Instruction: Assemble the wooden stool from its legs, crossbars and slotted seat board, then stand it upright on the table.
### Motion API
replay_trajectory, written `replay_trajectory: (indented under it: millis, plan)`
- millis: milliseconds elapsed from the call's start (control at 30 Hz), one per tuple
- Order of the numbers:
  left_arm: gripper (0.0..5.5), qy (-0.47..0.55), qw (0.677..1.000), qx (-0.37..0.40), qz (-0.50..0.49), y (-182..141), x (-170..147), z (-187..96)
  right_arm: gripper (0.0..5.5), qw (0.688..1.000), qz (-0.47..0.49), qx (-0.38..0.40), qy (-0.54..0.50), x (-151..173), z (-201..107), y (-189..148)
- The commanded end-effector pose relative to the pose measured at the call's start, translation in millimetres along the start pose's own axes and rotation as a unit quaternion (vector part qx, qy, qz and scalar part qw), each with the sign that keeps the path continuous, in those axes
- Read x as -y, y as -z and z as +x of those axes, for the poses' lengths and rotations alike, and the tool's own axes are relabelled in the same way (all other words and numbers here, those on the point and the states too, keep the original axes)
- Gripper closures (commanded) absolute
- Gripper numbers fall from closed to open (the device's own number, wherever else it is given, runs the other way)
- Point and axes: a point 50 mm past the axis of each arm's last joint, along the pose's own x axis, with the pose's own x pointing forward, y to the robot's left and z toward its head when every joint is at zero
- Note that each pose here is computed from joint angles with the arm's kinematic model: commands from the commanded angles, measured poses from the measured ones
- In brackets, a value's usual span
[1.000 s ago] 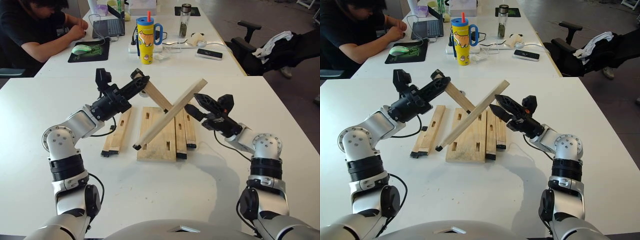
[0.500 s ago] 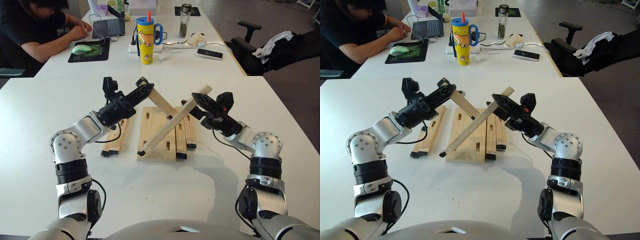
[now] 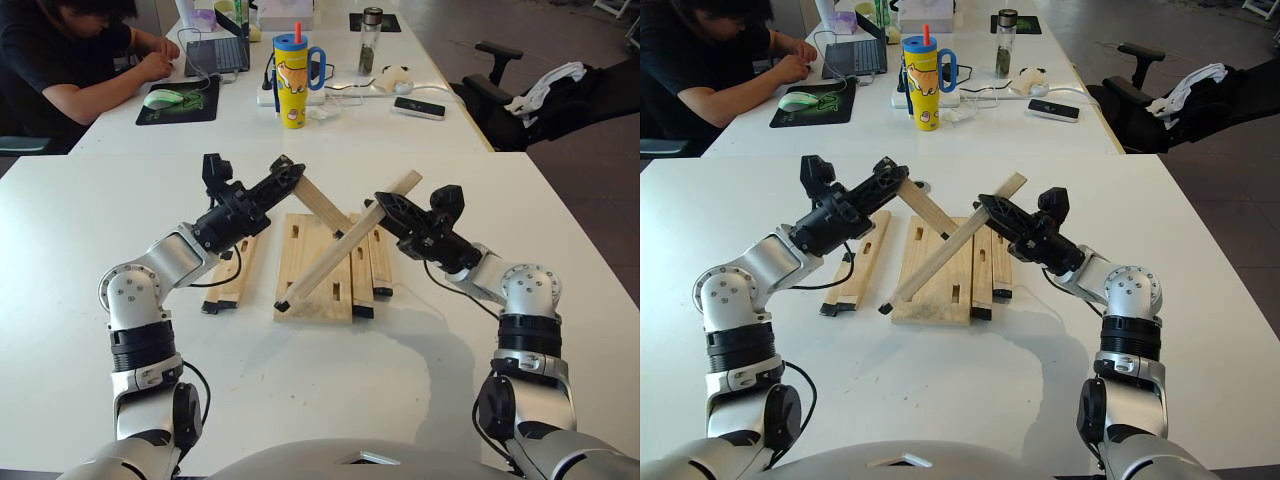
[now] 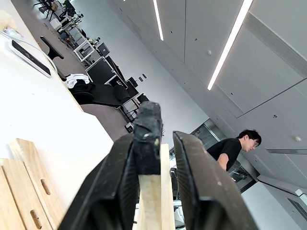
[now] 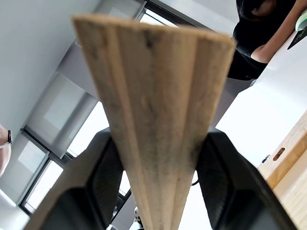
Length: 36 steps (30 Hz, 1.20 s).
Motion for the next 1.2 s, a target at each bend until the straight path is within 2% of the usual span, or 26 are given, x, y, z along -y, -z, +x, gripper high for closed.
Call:
replay_trajectory:
  millis: [33, 233, 333, 500, 600, 700, 767, 867, 1000, 1100, 1200]
  plan:
    - [3.66, 0.002, 1.000, 0.000, 0.000, 1, 3, -1, 3.46, 1.000, -0.003, -0.006, 0.009, 0, -1, -4]
    - [2.81, -0.022, 0.999, 0.030, 0.010, -10, -2, -5, 3.46, 1.000, 0.002, -0.019, 0.012, 1, -4, -4]
    - [2.35, -0.084, 0.994, 0.060, 0.046, -28, -19, -12, 3.46, 0.999, 0.010, -0.040, -0.002, -4, -8, -1]
    - [2.32, -0.133, 0.982, 0.089, 0.103, -50, -36, -34, 3.46, 0.998, 0.002, -0.068, 0.018, -6, -23, -3]
    - [2.32, -0.148, 0.975, 0.054, 0.159, -45, -38, -48, 3.46, 0.997, -0.029, -0.062, 0.037, -18, -41, -20]
    - [2.32, -0.142, 0.964, -0.040, 0.224, -17, -36, -55, 3.46, 0.995, -0.075, -0.038, 0.052, -36, -55, -50]
    - [2.32, -0.126, 0.937, -0.132, 0.298, 8, -33, -57, 3.46, 0.992, -0.111, -0.004, 0.063, -48, -65, -76]
    - [2.32, -0.038, 0.875, -0.266, 0.403, 44, -19, -50, 3.46, 0.986, -0.143, 0.055, 0.066, -61, -78, -105]
    - [2.32, 0.081, 0.756, -0.397, 0.513, 71, -18, -44, 3.46, 0.980, -0.167, 0.083, 0.071, -61, -88, -116]
    - [2.32, 0.116, 0.688, -0.440, 0.566, 77, -31, -39, 3.46, 0.982, -0.161, 0.078, 0.065, -52, -87, -112]
    - [2.32, 0.129, 0.653, -0.449, 0.596, 83, -42, -32, 3.46, 0.985, -0.150, 0.069, 0.056, -44, -82, -107]
